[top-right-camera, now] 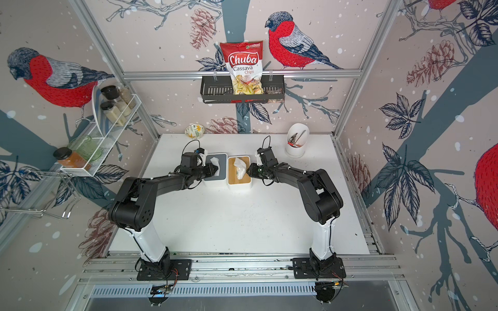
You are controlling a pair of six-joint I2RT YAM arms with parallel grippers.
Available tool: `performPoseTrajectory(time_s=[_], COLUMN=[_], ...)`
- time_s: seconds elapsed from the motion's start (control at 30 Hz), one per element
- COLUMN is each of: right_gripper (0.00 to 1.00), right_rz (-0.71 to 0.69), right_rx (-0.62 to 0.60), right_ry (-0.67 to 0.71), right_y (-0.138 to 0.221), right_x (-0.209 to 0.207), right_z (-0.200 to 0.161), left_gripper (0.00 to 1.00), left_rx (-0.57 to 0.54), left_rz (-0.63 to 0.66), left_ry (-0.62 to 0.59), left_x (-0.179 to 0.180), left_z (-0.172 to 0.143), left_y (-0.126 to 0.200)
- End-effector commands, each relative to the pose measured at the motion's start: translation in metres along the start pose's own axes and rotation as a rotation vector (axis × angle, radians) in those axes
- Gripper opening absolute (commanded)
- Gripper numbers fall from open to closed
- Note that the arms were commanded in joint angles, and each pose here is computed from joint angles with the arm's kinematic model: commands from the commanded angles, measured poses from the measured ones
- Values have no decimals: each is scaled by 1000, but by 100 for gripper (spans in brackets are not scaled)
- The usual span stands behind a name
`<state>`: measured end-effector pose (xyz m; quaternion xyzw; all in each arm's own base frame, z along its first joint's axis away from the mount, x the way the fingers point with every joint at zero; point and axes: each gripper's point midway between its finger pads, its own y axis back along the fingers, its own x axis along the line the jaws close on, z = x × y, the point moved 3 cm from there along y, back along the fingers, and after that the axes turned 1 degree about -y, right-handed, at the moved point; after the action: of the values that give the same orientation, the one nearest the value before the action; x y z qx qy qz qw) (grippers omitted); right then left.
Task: Put the tissue paper into the tissue box
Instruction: Move the tissue box to the center of the board.
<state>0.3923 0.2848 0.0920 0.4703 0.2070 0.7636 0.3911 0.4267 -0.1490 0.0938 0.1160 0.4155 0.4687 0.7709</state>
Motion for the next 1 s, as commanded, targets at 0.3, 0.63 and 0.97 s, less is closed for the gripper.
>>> performPoseTrajectory(time_s=[0.3, 0.63, 0.97], right_gripper=[48, 62, 76], right_rz=[-6, -136, -303], right_rx=[-13, 4, 73], right_ry=[-6, 46, 217], right_y=[14, 39, 37], right_x=[0, -13, 4], right_z=[-5, -27, -73], left_gripper=[16, 16, 16], left_rx=[52, 78, 67], left_rz=[-92, -16, -30], left_ry=[-20, -4, 9], left_x=[-22, -13, -16], left_z=[-7, -21, -21], left_y=[-16, -8, -3])
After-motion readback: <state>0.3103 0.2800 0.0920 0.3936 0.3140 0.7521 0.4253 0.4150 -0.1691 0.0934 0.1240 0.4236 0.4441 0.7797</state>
